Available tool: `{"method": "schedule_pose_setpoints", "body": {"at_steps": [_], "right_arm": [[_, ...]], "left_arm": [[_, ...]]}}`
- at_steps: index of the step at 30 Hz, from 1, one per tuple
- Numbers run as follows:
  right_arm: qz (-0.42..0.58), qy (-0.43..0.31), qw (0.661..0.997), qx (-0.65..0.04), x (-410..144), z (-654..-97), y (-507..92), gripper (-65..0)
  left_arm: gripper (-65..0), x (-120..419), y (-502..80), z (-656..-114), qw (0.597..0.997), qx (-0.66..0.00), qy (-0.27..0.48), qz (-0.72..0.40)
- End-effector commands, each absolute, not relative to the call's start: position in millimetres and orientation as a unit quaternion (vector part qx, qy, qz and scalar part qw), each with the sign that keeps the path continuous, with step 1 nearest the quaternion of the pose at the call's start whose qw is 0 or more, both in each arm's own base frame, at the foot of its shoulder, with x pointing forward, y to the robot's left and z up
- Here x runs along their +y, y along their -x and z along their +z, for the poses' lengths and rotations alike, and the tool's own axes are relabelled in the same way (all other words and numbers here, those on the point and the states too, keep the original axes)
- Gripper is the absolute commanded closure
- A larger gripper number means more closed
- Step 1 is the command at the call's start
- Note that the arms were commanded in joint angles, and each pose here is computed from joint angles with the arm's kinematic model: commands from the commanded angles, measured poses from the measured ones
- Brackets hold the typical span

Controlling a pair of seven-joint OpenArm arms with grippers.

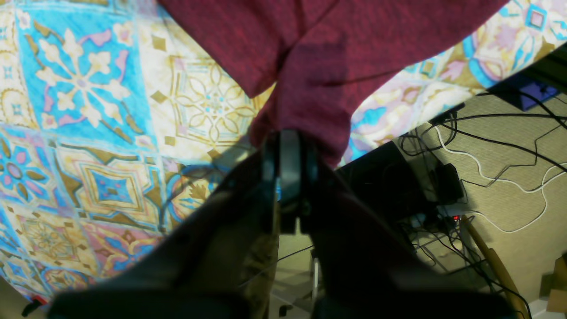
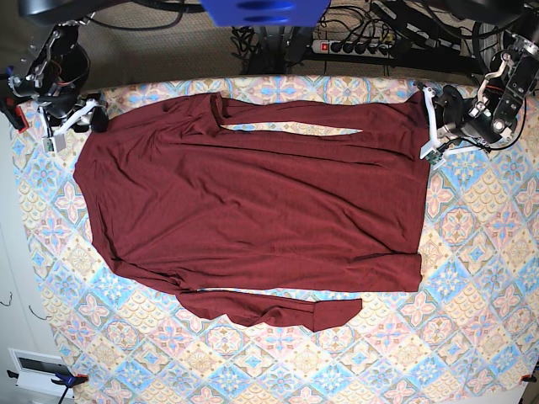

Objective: Layout the t-shirt on the table in an organized manner, then fold the t-shirt properly
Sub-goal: 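Pull the collar edge apart with both grippers to straighten the shirt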

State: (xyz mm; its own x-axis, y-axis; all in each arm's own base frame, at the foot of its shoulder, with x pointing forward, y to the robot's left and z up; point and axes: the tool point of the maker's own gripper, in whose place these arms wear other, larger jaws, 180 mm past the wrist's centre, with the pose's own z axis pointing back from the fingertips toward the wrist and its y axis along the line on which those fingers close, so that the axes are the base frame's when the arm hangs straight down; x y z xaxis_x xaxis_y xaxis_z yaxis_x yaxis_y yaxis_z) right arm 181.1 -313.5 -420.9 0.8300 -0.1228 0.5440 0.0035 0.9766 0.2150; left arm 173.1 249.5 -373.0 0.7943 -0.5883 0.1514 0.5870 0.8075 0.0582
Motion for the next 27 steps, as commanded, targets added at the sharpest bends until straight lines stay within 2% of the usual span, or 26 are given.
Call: {"method": "schedule_pose_setpoints", "body": {"at_steps": [1, 21, 24, 27], "right_arm": [[-0.025, -0.095, 0.950, -0.298, -319, -413, -186, -29.6], [-0.055, -0.120, 0.941, -0.310, -320, -420, -213, -28.5], [-0.056, -0.120, 0.941, -0.311, -320, -421, -214, -21.4], [-0.054, -0.119, 0.945, -0.301, -321, -422, -211, -8.1]], "left_arm": [[0.0, 254, -181, -365, 0.944, -0.092, -0.014, -0.315], [0.0, 239, -181, -370, 0.947, -0.103, 0.006, -0.304], [0.0, 239, -181, -370, 0.947, -0.103, 0.006, -0.304], [0.0, 239, -181, -370, 0.947, -0.104, 0.006, -0.305]]}}
